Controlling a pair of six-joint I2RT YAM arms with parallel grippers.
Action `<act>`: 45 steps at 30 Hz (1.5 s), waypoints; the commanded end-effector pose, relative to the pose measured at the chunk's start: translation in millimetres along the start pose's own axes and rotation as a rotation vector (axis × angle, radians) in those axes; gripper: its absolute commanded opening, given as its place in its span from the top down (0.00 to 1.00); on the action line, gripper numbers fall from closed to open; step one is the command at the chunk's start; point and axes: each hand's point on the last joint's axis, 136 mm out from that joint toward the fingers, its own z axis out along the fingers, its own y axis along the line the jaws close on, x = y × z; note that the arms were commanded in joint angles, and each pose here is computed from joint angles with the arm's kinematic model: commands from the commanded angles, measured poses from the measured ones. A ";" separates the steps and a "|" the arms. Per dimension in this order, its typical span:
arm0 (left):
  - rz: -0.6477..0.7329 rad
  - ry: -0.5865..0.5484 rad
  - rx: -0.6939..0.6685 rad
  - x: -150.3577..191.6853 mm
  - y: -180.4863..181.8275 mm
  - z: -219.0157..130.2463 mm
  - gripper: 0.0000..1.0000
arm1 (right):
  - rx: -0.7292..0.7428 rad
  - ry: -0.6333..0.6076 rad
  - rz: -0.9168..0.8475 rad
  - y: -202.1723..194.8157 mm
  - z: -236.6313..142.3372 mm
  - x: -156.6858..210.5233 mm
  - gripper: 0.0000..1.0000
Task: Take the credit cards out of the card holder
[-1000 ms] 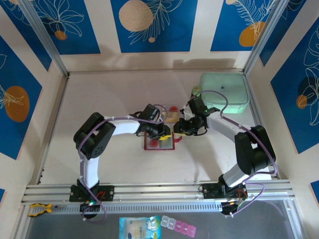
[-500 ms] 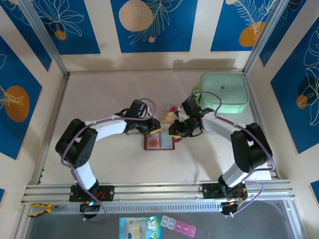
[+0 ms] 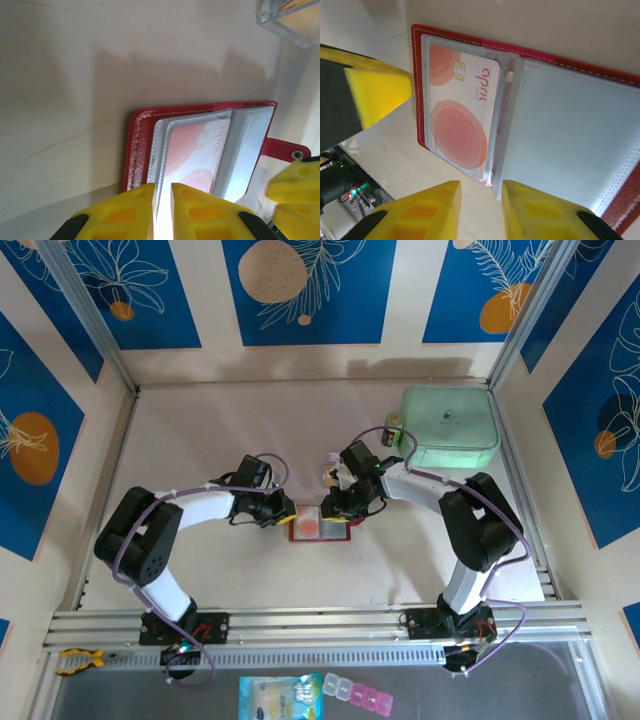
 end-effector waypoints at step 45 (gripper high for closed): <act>-0.026 0.100 0.020 30.4 7.7 15.4 1.00 | -0.085 0.076 0.044 19.3 29.7 -4.0 0.73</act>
